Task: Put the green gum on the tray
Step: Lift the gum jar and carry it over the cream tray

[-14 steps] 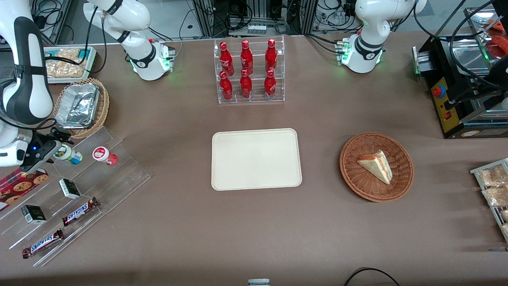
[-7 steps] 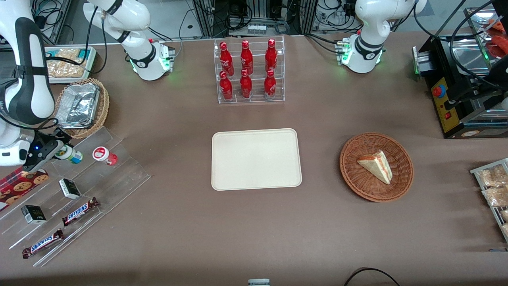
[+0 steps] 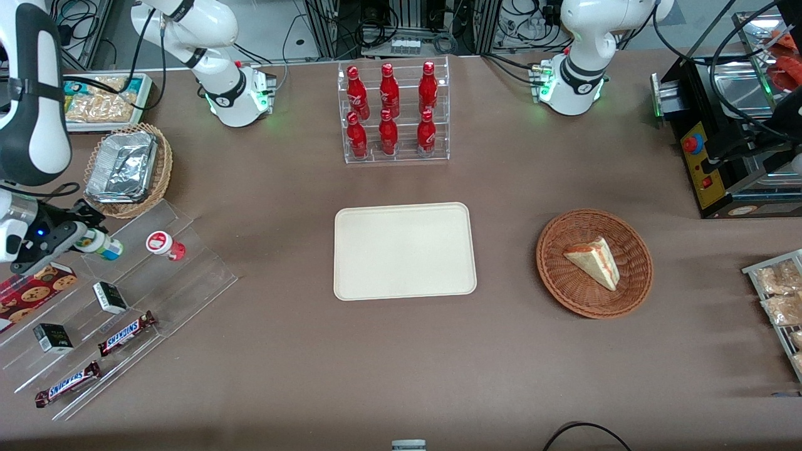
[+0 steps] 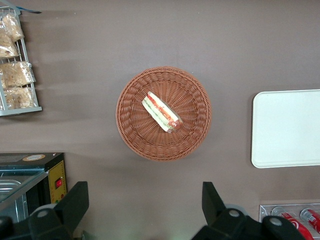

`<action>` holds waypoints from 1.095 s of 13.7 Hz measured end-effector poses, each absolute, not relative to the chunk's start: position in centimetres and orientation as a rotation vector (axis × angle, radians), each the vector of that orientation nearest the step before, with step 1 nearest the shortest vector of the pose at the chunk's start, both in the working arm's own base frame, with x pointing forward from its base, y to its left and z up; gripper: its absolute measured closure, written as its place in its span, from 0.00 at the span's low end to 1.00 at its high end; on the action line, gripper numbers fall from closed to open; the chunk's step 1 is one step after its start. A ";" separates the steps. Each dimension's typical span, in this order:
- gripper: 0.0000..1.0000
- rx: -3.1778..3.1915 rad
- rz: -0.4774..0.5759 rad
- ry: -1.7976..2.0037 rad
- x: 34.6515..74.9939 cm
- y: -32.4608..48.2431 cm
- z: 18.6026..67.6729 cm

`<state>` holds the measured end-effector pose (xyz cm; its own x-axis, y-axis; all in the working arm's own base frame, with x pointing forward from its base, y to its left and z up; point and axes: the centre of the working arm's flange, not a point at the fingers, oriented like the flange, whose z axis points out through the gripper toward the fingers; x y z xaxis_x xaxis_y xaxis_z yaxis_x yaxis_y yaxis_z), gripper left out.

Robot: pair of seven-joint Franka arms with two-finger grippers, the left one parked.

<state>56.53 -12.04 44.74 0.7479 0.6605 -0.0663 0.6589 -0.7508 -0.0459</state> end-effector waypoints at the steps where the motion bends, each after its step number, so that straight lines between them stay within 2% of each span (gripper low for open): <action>1: 0.41 -2.920 0.107 -1.070 57.0 -9.9 44.9; 5: 0.41 -2.950 0.126 -0.907 58.1 -0.3 43.9; 12: 0.41 -3.005 0.199 -0.583 58.5 17.5 39.2; 15: 0.41 -3.023 0.177 -0.425 57.9 25.6 37.1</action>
<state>57.86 25.60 37.09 0.9547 0.2794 -0.1026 0.2698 -0.9579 -0.0986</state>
